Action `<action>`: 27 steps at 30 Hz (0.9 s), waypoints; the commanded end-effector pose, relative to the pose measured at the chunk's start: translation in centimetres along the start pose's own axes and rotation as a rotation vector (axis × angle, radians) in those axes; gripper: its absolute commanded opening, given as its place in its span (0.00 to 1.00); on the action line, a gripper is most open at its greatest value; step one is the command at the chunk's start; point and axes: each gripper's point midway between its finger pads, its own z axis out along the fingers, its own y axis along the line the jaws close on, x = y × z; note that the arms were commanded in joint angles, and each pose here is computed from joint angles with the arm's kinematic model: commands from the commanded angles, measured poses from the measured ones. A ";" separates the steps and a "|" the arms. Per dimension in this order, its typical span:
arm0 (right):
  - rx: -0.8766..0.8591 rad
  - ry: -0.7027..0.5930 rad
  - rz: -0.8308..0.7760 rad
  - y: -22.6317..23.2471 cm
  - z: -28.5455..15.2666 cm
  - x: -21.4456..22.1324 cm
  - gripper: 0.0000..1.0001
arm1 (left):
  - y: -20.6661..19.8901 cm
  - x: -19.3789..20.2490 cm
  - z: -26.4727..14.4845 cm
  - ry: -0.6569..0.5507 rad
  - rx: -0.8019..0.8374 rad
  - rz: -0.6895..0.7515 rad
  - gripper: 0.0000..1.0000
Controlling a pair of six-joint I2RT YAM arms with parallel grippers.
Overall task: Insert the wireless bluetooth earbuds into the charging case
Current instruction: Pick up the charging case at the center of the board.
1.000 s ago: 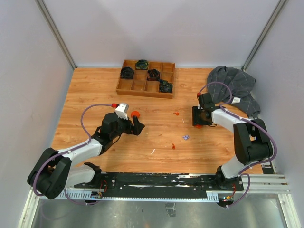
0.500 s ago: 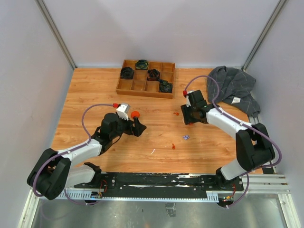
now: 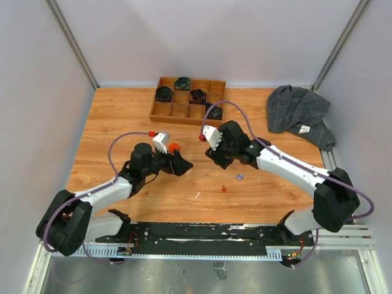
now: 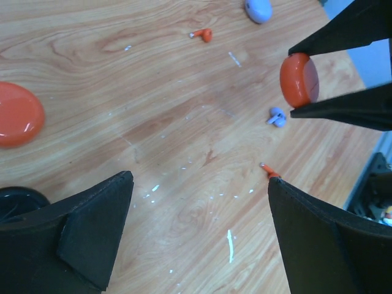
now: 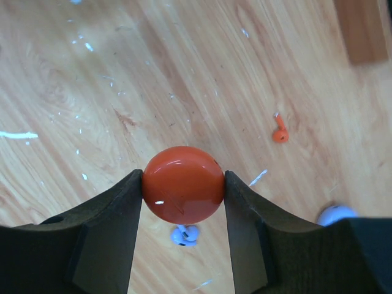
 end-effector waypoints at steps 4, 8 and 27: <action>-0.141 -0.222 -0.492 4.3 -2.0 -4.9 0.34 | -3.3 -2.4 -1.2 -0.010 0.187 -0.139 0.92; -0.185 -0.312 -0.654 6.6 -2.7 -6.5 0.35 | -5.4 -2.4 -2.0 0.020 0.293 -0.171 0.86; -0.276 -0.452 -0.938 11.5 -3.6 -9.8 0.36 | -8.4 -3.3 -3.4 0.041 0.437 -0.234 0.65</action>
